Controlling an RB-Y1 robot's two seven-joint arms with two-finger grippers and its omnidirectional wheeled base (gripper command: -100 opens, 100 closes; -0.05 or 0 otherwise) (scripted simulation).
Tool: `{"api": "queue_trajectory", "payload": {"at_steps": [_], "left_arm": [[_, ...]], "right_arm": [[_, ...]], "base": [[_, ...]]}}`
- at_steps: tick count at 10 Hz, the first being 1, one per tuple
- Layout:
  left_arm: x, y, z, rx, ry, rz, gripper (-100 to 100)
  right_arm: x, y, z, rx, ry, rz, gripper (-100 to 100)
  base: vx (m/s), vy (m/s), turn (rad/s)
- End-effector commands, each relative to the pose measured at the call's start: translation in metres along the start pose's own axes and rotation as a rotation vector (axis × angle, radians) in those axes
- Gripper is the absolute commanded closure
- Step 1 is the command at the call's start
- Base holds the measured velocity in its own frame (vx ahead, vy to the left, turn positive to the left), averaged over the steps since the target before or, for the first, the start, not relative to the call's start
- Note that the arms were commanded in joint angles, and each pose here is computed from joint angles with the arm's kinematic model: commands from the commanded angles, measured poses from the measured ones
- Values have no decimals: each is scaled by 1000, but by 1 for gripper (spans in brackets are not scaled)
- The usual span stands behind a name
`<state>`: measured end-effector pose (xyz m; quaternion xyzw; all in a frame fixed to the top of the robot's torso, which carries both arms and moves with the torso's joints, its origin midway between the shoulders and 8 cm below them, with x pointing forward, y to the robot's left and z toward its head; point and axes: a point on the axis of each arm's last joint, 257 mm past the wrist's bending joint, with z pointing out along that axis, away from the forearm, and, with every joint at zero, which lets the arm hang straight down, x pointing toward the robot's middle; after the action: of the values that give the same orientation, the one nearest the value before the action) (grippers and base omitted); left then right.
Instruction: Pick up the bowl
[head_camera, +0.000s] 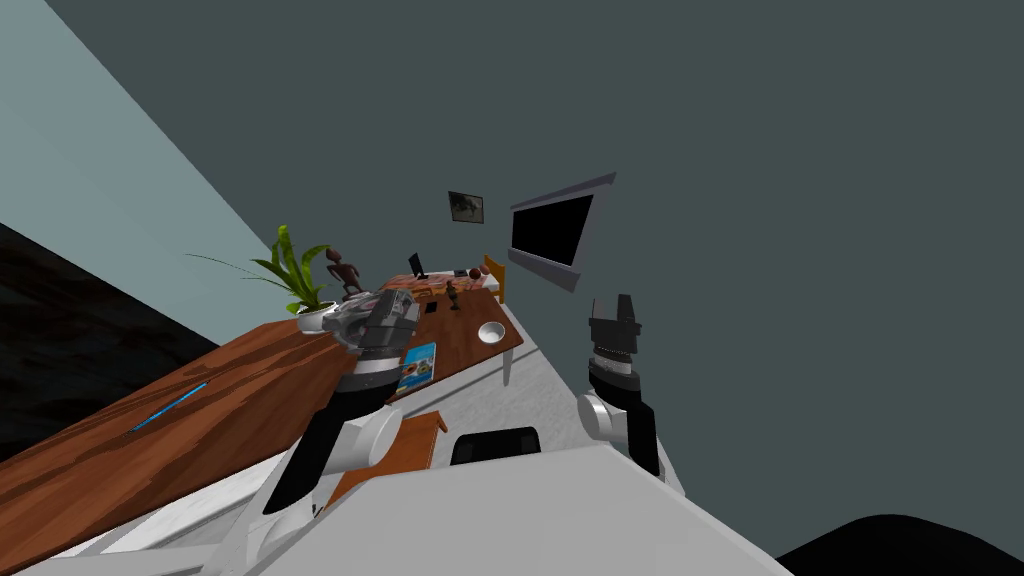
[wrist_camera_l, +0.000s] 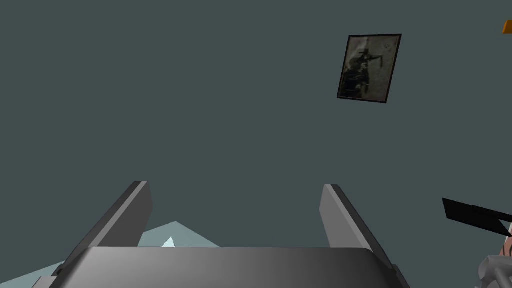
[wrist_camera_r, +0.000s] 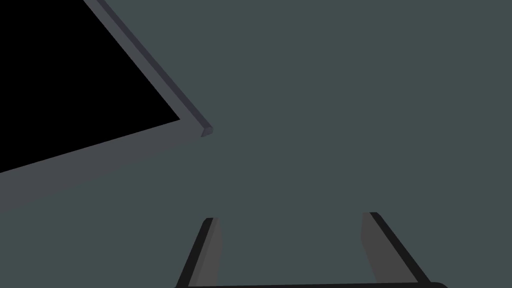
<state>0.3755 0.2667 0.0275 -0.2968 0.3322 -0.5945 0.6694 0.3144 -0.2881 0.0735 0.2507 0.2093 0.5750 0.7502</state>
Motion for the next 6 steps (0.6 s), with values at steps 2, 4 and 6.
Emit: {"api": "queue_trajectory", "payload": {"at_steps": [2, 4, 6], "left_arm": [[2, 35, 3, -98, 16, -16, -100], [3, 54, 3, -162, 21, -23, -100], [4, 69, 2, -211, 24, -31, -100]], "right_arm": [[0, 0, 0, 0, 0, 0, 0], [0, 0, 0, 0, 0, 0, 0], [0, 0, 0, 0, 0, 0, 0]], "base": [[-13, 54, -56], [-13, 39, -27], [-11, 41, -45]]}}
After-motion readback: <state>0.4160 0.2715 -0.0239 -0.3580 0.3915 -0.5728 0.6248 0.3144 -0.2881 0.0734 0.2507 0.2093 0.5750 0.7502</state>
